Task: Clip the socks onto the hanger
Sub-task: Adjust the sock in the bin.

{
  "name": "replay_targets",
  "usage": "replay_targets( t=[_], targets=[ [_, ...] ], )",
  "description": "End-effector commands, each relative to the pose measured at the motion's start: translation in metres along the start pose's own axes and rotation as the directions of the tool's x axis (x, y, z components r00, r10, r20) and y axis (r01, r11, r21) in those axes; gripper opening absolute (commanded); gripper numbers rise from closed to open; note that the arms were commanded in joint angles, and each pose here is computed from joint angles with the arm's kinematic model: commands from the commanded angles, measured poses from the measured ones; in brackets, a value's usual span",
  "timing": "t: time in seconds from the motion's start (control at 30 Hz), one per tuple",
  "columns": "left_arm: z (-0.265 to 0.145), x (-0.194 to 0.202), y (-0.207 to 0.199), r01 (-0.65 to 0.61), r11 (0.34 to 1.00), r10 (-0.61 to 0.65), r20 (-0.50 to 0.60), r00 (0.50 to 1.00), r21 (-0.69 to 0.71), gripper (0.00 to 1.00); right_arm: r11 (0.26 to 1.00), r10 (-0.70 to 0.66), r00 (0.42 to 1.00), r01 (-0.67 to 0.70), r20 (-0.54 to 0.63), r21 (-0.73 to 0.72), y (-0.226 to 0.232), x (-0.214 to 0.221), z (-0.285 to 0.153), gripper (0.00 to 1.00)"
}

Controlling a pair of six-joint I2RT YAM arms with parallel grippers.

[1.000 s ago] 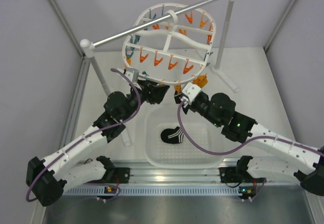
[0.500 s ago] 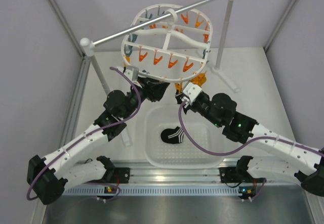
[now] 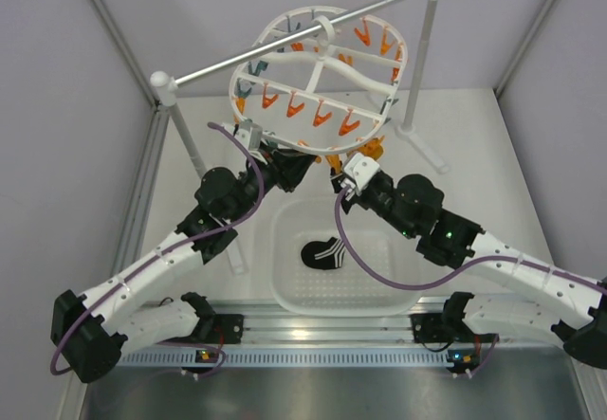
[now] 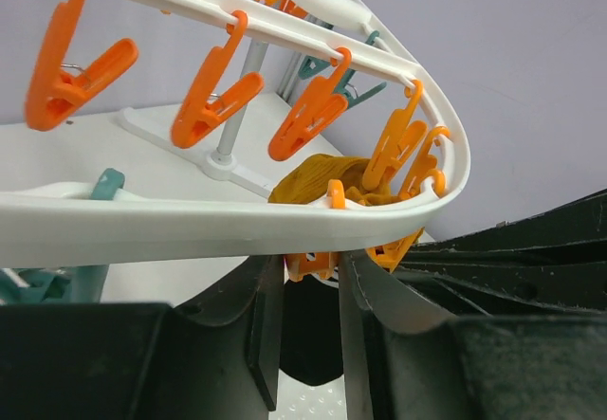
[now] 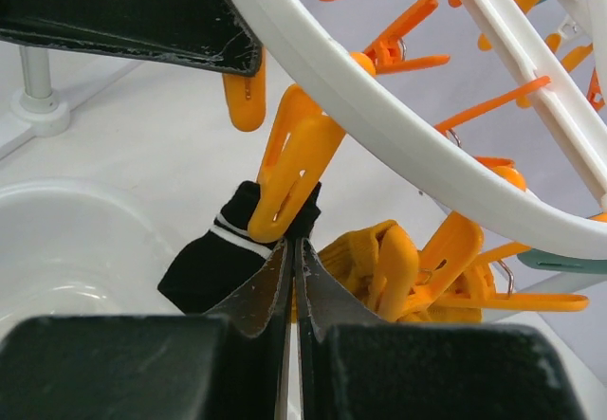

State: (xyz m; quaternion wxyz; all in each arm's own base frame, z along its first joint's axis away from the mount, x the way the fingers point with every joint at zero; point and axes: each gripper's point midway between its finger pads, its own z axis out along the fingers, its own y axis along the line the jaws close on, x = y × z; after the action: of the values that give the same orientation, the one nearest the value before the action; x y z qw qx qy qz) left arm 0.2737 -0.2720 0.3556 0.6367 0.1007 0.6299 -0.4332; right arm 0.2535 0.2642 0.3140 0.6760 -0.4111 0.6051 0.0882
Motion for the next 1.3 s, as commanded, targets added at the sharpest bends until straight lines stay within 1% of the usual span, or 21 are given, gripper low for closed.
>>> replay_targets(
  t=[0.0,0.07,0.1,0.13,0.17,0.2,0.23,0.27,0.3,0.37,0.4,0.43,0.5,0.57,0.67,0.77,0.83,0.93,0.97,1.1,1.27],
  targets=[
    [0.002,-0.033,-0.017,0.026,0.999,-0.030,0.077,0.997,0.046,0.11,0.993,0.053,0.998,-0.056,0.035,0.102,-0.029,-0.019,-0.002,0.00],
    [0.001,-0.031,-0.016,0.033,0.999,-0.036,0.068,0.997,0.042,0.08,0.989,0.070,0.997,-0.072,0.022,0.126,-0.039,-0.017,0.000,0.02],
    [0.001,-0.030,-0.017,0.036,0.998,-0.039,0.062,0.997,0.043,0.07,0.988,0.077,0.997,-0.078,0.013,0.134,-0.042,-0.016,0.001,0.08],
    [0.001,-0.031,-0.017,0.040,0.998,-0.042,0.060,0.997,0.043,0.05,0.986,0.089,0.996,-0.090,0.009,0.139,-0.045,-0.015,0.001,0.16],
    [0.001,-0.029,-0.017,0.040,0.998,-0.042,0.052,0.998,0.041,0.04,0.985,0.092,0.996,-0.090,-0.005,0.147,-0.049,-0.014,0.004,0.28],
    [0.001,-0.030,-0.018,0.045,0.998,-0.047,0.051,0.998,0.043,0.03,0.985,0.094,0.996,-0.093,0.004,0.142,-0.051,-0.018,0.005,0.34],
    [0.002,-0.029,-0.018,0.044,0.998,-0.046,0.047,0.998,0.044,0.01,0.988,0.089,0.996,-0.086,-0.016,0.130,-0.050,-0.016,0.004,0.39],
    [0.001,-0.028,-0.018,0.046,0.998,-0.048,0.040,0.998,0.042,0.01,0.988,0.091,0.996,-0.089,-0.011,0.130,-0.054,-0.021,0.003,0.46],
    [0.002,-0.030,-0.019,0.052,0.998,-0.054,0.039,0.998,0.043,0.00,0.991,0.089,0.996,-0.086,-0.030,0.101,-0.050,-0.018,0.001,0.49],
    [0.003,-0.028,-0.021,0.056,0.997,-0.058,0.027,0.998,0.051,0.00,0.994,0.090,0.996,-0.090,-0.010,0.060,-0.049,-0.029,-0.008,0.53],
    [0.003,-0.028,-0.021,0.061,0.997,-0.062,0.026,0.998,0.053,0.00,0.996,0.086,0.996,-0.086,0.000,-0.011,-0.037,-0.032,-0.012,0.54],
    [0.003,-0.029,-0.021,0.062,0.997,-0.063,0.028,0.998,0.050,0.00,0.995,0.085,0.996,-0.084,0.014,-0.046,-0.031,-0.032,-0.015,0.54],
    [0.003,-0.029,-0.022,0.065,0.997,-0.067,0.023,0.997,0.051,0.00,0.990,0.084,0.990,-0.070,0.111,-0.123,-0.021,-0.052,-0.027,0.51],
    [0.004,-0.028,-0.021,0.067,0.997,-0.068,0.018,0.998,0.045,0.00,0.986,0.095,0.983,-0.072,0.155,-0.148,-0.020,-0.064,-0.032,0.44],
    [0.007,-0.027,-0.021,0.078,0.996,-0.078,0.002,0.997,0.039,0.00,0.973,0.095,0.967,-0.041,0.234,-0.226,-0.009,-0.087,-0.036,0.40],
    [0.009,-0.021,-0.019,0.078,0.996,-0.078,-0.022,0.997,0.031,0.00,0.963,0.101,0.954,-0.023,0.282,-0.268,-0.001,-0.101,-0.041,0.38],
    [0.009,-0.021,-0.020,0.080,0.996,-0.079,-0.029,0.996,0.034,0.00,0.950,0.125,0.953,-0.035,0.277,-0.310,0.010,-0.103,-0.039,0.36],
    [0.008,-0.021,-0.024,0.081,0.996,-0.079,-0.041,0.996,0.048,0.00,0.946,0.148,0.959,-0.066,0.240,-0.318,0.016,-0.098,-0.029,0.31],
    [0.008,-0.018,-0.022,0.081,0.996,-0.079,-0.057,0.995,0.041,0.00,0.947,0.150,0.961,-0.072,0.233,-0.314,0.017,-0.095,-0.023,0.28],
    [0.008,-0.020,-0.029,0.088,0.995,-0.083,-0.091,0.992,0.052,0.00,0.961,0.135,0.969,-0.077,0.208,-0.266,0.014,-0.087,-0.005,0.25],
    [0.006,-0.018,-0.033,0.118,0.991,-0.111,-0.121,0.986,0.057,0.00,0.973,0.124,0.980,-0.089,0.155,-0.212,0.012,-0.067,0.009,0.24]
  ],
)
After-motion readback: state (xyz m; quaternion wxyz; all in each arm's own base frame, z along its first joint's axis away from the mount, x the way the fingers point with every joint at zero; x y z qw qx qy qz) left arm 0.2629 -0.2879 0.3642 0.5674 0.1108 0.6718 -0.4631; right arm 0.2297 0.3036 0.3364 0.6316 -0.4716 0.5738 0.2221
